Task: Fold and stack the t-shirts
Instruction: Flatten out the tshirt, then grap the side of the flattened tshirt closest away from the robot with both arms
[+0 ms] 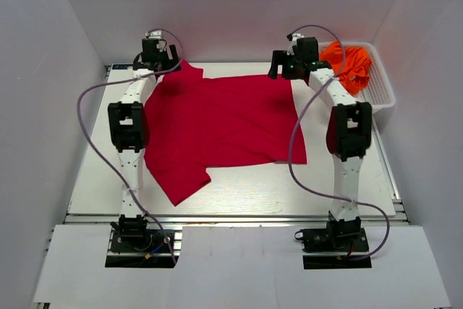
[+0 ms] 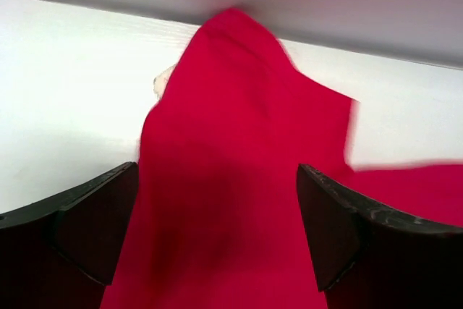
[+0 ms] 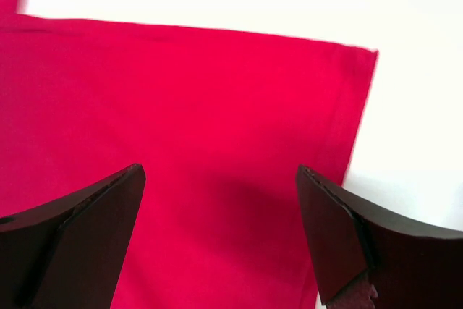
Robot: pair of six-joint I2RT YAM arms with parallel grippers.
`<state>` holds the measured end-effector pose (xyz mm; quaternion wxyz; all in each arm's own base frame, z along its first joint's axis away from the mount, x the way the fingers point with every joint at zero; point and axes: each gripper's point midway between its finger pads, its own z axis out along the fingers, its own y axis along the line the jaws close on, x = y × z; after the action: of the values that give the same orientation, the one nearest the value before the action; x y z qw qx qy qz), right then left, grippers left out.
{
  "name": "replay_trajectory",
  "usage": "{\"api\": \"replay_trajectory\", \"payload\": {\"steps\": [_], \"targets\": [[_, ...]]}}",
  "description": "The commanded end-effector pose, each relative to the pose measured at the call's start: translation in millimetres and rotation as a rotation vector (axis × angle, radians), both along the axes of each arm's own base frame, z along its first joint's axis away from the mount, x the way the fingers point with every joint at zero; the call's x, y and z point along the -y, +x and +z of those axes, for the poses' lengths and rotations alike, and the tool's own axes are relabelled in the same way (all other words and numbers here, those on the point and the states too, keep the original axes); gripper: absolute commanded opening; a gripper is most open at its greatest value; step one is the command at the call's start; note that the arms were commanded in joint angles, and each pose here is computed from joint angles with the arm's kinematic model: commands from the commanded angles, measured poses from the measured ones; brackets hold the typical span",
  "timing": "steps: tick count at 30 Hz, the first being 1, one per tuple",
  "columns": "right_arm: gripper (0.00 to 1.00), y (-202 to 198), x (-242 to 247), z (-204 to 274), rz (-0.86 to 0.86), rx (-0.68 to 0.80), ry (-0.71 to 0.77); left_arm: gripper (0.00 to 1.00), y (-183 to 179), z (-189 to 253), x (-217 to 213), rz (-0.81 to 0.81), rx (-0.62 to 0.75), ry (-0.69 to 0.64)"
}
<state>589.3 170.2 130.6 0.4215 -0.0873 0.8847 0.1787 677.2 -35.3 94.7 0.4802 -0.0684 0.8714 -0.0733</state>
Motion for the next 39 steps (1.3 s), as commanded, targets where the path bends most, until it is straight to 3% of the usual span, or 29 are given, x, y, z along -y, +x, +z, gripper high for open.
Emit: {"api": "replay_trajectory", "payload": {"steps": [1, 2, 3, 4, 5, 6, 7, 9, 10, 14, 16, 19, 22, 27, 34, 39], "targets": [[0.9, -44, 10, 48, -0.067, 0.04, 0.001, 1.0, -64, 149, 4, 0.016, 0.103, 0.003], [0.9, -57, 12, 60, -0.118, 0.027, 0.054, 1.0, -81, 146, 5, 0.028, 0.067, -0.016], [0.9, -69, 17, 76, -0.138, 0.05, 0.07, 1.0, -113, 103, 14, 0.004, -0.059, -0.031], [0.9, -93, 24, 28, -0.18, -0.051, 0.059, 1.0, -140, 127, 23, -0.014, -0.039, -0.07], [0.9, -106, 27, 60, -0.193, 0.009, 0.092, 1.0, -159, 120, 29, -0.019, -0.066, -0.119], [0.9, -111, 30, 58, -0.216, 0.013, 0.108, 1.0, -174, 122, 48, -0.09, -0.054, -0.179], [0.9, -124, 33, 38, -0.229, -0.025, 0.104, 1.0, -207, 81, 53, -0.095, -0.154, -0.19], [0.9, -146, 43, 32, -0.294, -0.055, 0.127, 1.0, -248, 89, 75, -0.133, -0.151, -0.224], [0.9, -149, 49, 30, -0.332, -0.055, 0.119, 1.0, -280, 56, 78, -0.131, -0.246, -0.225], [0.9, -166, 51, 25, -0.313, -0.059, 0.118, 1.0, -376, 14, 88, -0.13, -0.492, -0.188], [0.9, -167, 43, 19, -0.268, -0.082, 0.14, 1.0, -436, -12, 73, -0.03, -0.68, -0.154], [0.9, -162, 40, 11, -0.253, -0.096, 0.135, 1.0, -493, -31, 65, 0.045, -0.808, -0.149], [0.9, -163, 40, 3, -0.237, -0.122, 0.123, 1.0, -514, -23, 68, 0.056, -0.8, -0.193], [0.9, -160, 45, 4, -0.234, -0.096, 0.098, 0.94, -555, -47, 58, 0.113, -0.934, -0.151], [0.9, -165, 49, 1, -0.229, -0.078, 0.102, 0.81, -523, -53, 64, 0.116, -0.845, -0.15], [0.9, -167, 48, -1, -0.237, -0.077, 0.11, 0.65, -512, -64, 66, 0.107, -0.815, -0.132]]}}
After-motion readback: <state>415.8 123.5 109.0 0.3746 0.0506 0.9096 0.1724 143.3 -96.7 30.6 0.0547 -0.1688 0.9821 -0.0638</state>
